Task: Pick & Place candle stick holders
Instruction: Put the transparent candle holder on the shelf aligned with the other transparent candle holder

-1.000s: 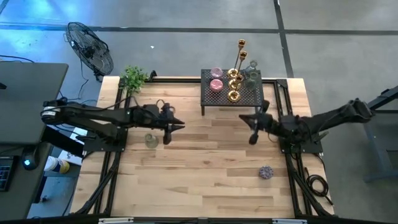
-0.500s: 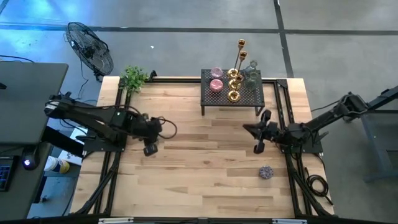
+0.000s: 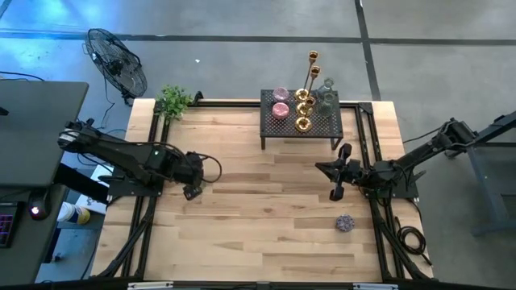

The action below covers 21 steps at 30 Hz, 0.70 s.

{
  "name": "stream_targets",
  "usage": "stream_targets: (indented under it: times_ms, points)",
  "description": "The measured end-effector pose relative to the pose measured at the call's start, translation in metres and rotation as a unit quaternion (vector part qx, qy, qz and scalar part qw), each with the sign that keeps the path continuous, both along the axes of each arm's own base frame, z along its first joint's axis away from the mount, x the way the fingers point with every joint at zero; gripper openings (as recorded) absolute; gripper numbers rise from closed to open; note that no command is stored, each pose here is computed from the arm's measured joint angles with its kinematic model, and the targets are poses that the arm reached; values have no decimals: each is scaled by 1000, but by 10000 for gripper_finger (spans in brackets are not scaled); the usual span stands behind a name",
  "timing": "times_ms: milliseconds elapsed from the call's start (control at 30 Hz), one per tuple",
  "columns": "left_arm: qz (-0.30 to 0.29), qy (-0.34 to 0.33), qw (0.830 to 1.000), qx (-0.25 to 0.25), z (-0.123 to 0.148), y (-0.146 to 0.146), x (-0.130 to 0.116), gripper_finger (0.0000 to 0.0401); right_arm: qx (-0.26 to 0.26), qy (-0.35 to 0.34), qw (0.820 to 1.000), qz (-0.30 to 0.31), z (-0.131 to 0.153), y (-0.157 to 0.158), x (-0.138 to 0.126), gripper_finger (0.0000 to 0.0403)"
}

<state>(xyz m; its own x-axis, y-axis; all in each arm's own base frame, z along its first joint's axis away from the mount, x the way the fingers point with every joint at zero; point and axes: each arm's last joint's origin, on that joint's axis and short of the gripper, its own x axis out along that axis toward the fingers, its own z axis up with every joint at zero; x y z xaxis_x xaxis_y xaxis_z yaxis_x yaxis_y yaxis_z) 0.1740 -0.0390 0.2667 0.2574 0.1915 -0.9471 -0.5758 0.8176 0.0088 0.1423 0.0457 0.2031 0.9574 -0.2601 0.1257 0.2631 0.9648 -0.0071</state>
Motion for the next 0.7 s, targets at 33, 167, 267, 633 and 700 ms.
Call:
stream_targets:
  times_ms: [33,167,267,633,700]
  points:
    - [5,3,1000,0,-3,0,-1,306,0,0,1000,0,0,0,0,1]
    - [25,14,1000,-1,-17,1,-3,329,0,0,1000,0,0,0,0,2]
    - [44,18,999,5,-27,5,-4,326,0,0,1000,0,0,0,0,1]
    - [38,29,999,-12,-47,17,-2,282,0,0,1000,0,0,0,0,2]
    - [38,35,999,-11,-51,17,-4,264,0,0,1000,0,0,0,0,1]
